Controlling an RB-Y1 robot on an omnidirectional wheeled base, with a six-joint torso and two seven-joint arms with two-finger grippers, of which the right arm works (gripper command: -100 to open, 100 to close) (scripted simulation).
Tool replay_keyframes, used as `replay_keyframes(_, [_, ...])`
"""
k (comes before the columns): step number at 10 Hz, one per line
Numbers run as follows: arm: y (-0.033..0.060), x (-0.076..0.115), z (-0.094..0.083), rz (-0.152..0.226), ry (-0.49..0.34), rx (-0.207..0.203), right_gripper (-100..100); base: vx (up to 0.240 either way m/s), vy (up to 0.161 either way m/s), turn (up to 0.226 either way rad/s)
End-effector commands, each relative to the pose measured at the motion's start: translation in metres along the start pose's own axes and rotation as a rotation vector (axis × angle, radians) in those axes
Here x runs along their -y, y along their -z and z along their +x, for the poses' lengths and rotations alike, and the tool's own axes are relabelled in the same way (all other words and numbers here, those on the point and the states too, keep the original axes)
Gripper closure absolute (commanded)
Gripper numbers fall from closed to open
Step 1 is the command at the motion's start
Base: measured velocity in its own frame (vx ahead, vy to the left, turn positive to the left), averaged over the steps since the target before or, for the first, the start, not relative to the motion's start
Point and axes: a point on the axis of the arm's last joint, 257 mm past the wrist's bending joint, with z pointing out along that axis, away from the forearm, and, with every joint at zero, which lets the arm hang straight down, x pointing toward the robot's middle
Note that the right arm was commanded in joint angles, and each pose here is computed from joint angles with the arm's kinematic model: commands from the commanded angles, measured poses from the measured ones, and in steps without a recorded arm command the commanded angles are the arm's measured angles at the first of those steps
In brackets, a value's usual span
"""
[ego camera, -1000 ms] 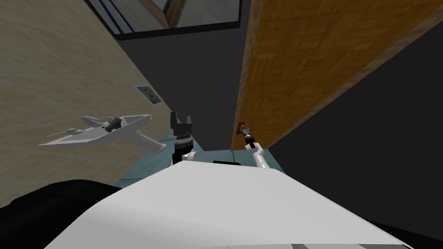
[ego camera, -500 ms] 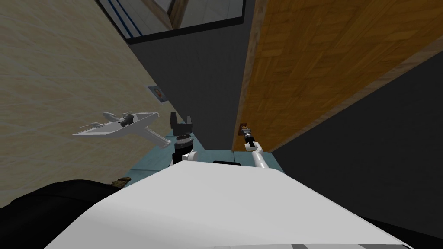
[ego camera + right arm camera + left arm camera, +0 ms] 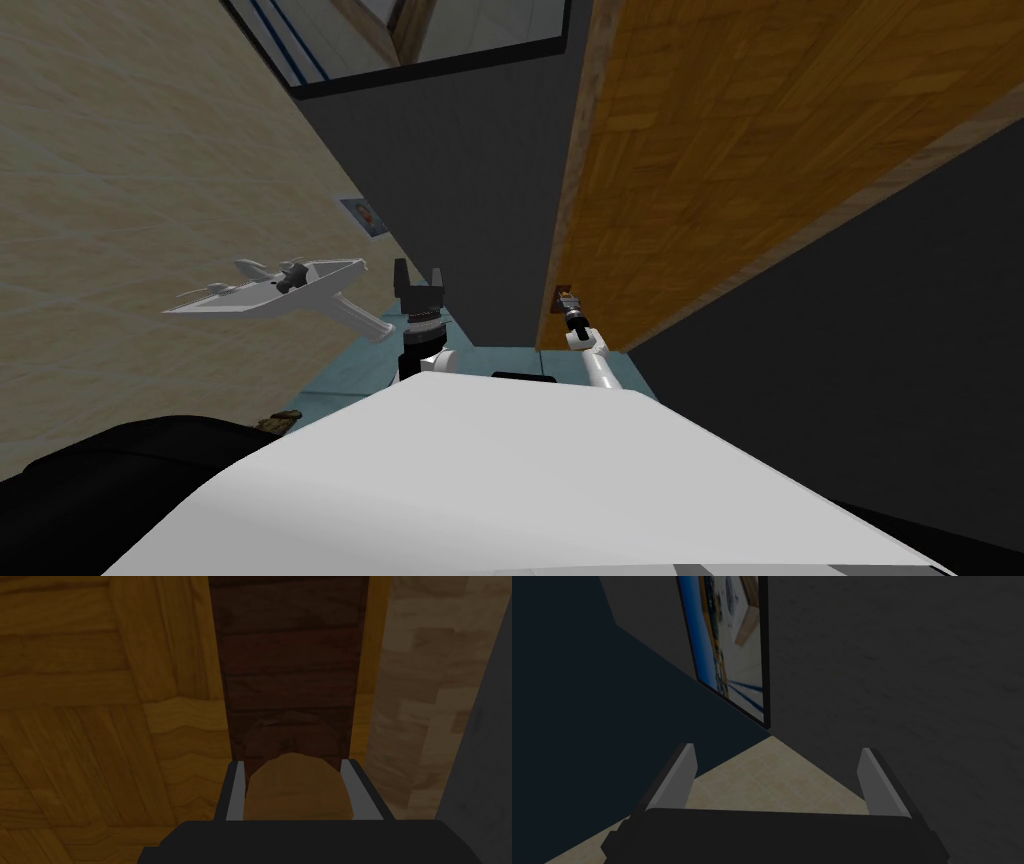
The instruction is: Pull the door open
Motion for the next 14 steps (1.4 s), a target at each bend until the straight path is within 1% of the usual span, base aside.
replay_keyframes(1, [0.0029, 0.008, 0.004, 0.021, -0.033, -0.011, 100, -0.020, 0.006, -0.001])
replay_keyframes(5, [0.0117, 0.030, 0.016, 0.084, -0.151, -0.043, 100, -0.041, 0.031, -0.015])
replay_keyframes(6, [0.0118, 0.031, 0.016, 0.089, -0.167, -0.040, 100, -0.040, 0.015, 0.000])
replay_keyframes(7, [0.0146, 0.037, 0.019, 0.107, -0.206, -0.049, 100, -0.039, 0.015, -0.003])
replay_keyframes(8, [0.0147, 0.037, 0.019, 0.109, -0.212, -0.048, 100, -0.028, 0.013, -0.010])
replay_keyframes(9, [0.0179, 0.043, 0.024, 0.129, -0.257, -0.059, 100, -0.028, 0.012, -0.010])
replay_keyframes(10, [0.0180, 0.044, 0.024, 0.133, -0.269, -0.057, 100, -0.024, 0.010, -0.003])
replay_keyframes(11, [0.0214, 0.049, 0.029, 0.151, -0.311, -0.070, 100, -0.034, 0.011, -0.013])
replay_keyframes(12, [0.0216, 0.050, 0.028, 0.157, -0.331, -0.066, 100, -0.027, 0.012, -0.004])
replay_keyframes(13, [0.0251, 0.054, 0.033, 0.173, -0.370, -0.080, 100, -0.032, 0.014, -0.008])
replay_keyframes(14, [0.0254, 0.056, 0.033, 0.180, -0.395, -0.076, 100, -0.031, 0.013, -0.015])
